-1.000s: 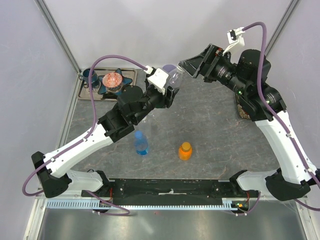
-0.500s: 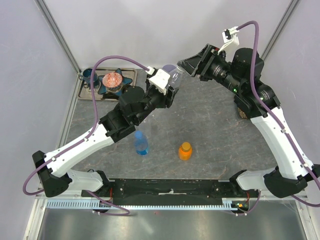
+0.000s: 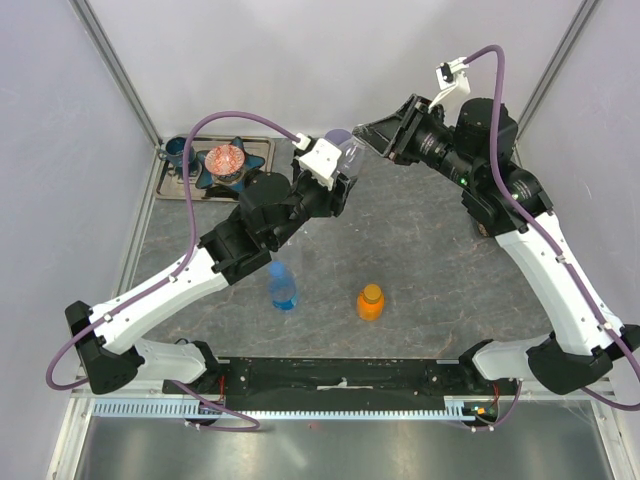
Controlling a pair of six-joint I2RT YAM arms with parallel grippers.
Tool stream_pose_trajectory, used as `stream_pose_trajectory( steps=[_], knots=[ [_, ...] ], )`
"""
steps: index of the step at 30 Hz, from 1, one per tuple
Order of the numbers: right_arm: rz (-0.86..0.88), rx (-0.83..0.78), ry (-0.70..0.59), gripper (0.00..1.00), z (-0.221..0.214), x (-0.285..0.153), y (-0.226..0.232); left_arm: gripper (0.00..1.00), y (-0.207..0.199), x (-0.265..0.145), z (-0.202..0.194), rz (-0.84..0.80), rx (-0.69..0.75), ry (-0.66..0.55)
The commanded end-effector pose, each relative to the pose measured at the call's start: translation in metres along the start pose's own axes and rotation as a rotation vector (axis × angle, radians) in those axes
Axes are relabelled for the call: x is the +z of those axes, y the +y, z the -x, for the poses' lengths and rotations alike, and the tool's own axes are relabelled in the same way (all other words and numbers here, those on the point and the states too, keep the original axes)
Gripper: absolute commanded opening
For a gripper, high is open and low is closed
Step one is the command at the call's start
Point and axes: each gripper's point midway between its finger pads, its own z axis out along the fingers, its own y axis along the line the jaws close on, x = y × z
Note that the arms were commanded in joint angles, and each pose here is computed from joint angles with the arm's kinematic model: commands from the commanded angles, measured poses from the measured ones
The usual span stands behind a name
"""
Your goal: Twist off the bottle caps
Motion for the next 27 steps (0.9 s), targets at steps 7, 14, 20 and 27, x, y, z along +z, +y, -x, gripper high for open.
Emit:
stream_pose_trajectory(
  steps=[7,14,20,27],
  knots=[
    [0.03,-0.055,-0.025,0.0,0.003,-0.009,0.005,0.39,-0.018,-0.007,0.014,-0.118,0.007,-0.041],
    [0.151,-0.208,-0.031,0.0,0.008,-0.036,0.03,0.4,-0.055,-0.036,0.036,-0.556,-0.201,-0.063],
    [0.31,-0.303,0.018,0.0,-0.002,-0.056,0.057,0.42,-0.067,-0.073,0.055,-0.977,-0.37,-0.059],
    [0.42,-0.336,0.021,0.0,-0.007,-0.07,0.074,0.44,-0.075,-0.096,0.06,-1.241,-0.436,-0.017]
  ],
)
